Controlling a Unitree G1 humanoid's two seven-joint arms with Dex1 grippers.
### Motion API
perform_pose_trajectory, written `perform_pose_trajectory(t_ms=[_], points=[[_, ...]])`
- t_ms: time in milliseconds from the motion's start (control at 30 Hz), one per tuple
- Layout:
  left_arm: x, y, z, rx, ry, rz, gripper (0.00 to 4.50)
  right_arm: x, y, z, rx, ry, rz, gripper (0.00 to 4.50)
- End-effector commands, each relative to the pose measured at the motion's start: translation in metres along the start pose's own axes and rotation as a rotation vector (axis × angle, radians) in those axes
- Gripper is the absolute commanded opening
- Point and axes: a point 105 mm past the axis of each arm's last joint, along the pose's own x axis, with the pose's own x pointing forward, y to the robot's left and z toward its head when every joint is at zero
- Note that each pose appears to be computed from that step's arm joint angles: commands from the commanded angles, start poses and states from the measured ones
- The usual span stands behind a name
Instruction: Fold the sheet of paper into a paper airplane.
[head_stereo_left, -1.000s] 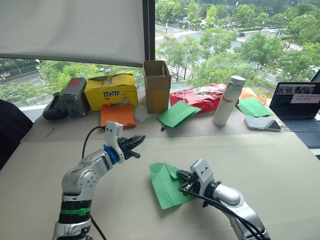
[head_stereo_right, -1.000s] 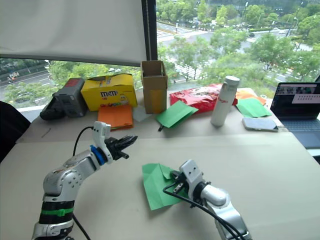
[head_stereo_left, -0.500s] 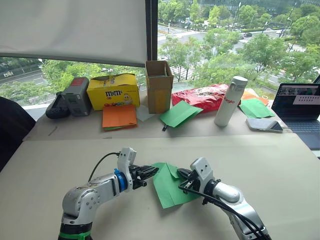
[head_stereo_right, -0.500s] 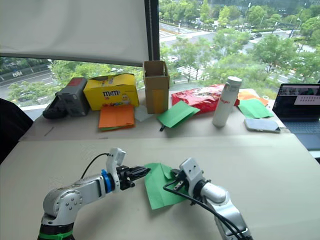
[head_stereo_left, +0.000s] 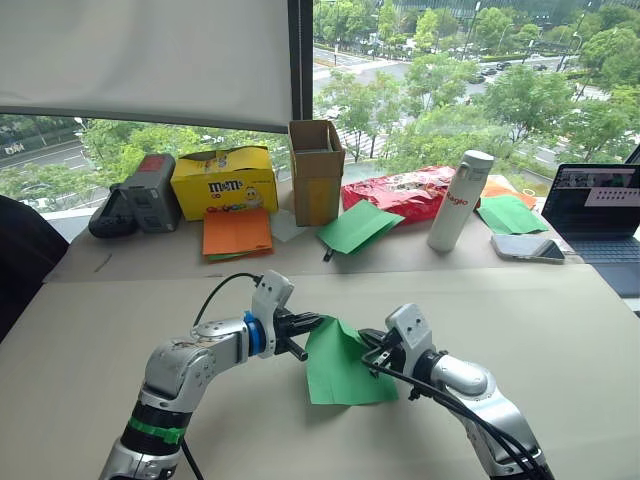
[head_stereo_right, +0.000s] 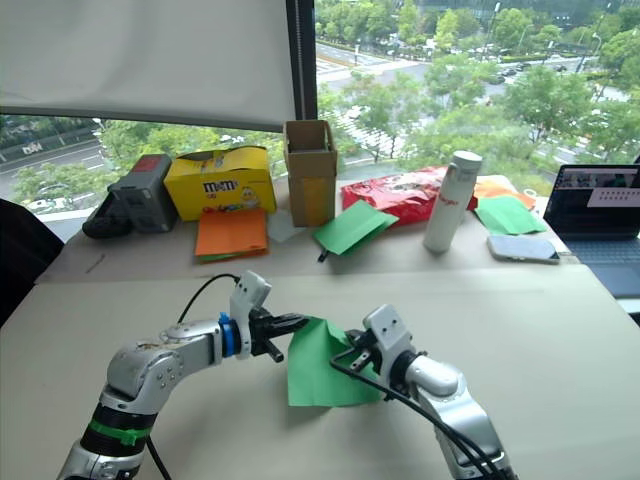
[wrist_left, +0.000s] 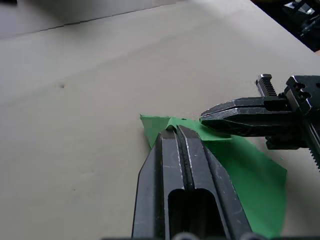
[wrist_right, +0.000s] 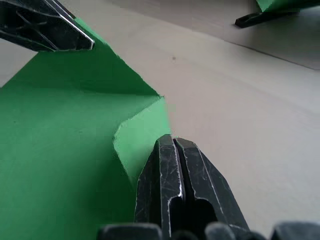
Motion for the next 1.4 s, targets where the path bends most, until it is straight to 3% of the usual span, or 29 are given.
perform_pose_trajectory(t_ms=[33, 167, 300, 400, 567, 733, 1067, 1400], points=[[0.001, 0.004, 0.01, 0.164, 0.016, -0.11, 0.02, -0.011, -0.003, 0.025, -0.027, -0.053, 0.022, 0.0], [0.009, 0.022, 0.012, 0.46, 0.098, -0.188, 0.02, -0.017, 0.005, 0.019, -0.08, 0.061, 0.091, 0.0], [0.025, 0.022, 0.03, 0.619, 0.056, -0.283, 0.02, -0.013, 0.009, 0.027, -0.056, 0.055, 0.075, 0.0], [0.034, 0.012, 0.032, 0.71, 0.033, -0.372, 0.02, -0.01, 0.01, 0.015, -0.043, 0.092, 0.061, 0.0], [0.042, 0.015, 0.019, 0.965, 0.071, -0.377, 0.02, -0.013, 0.006, -0.011, -0.06, 0.215, 0.017, 0.0], [0.044, 0.014, 0.006, 1.106, 0.057, -0.363, 0.02, -0.014, 0.005, -0.007, -0.02, 0.189, 0.007, 0.0], [0.043, 0.009, -0.023, 1.14, 0.074, -0.356, 0.02, -0.006, -0.025, 0.015, 0.062, 0.031, -0.103, 0.0], [0.045, 0.008, -0.023, 1.15, 0.07, -0.356, 0.02, 0.019, -0.009, -0.002, 0.099, 0.018, -0.001, 0.0]])
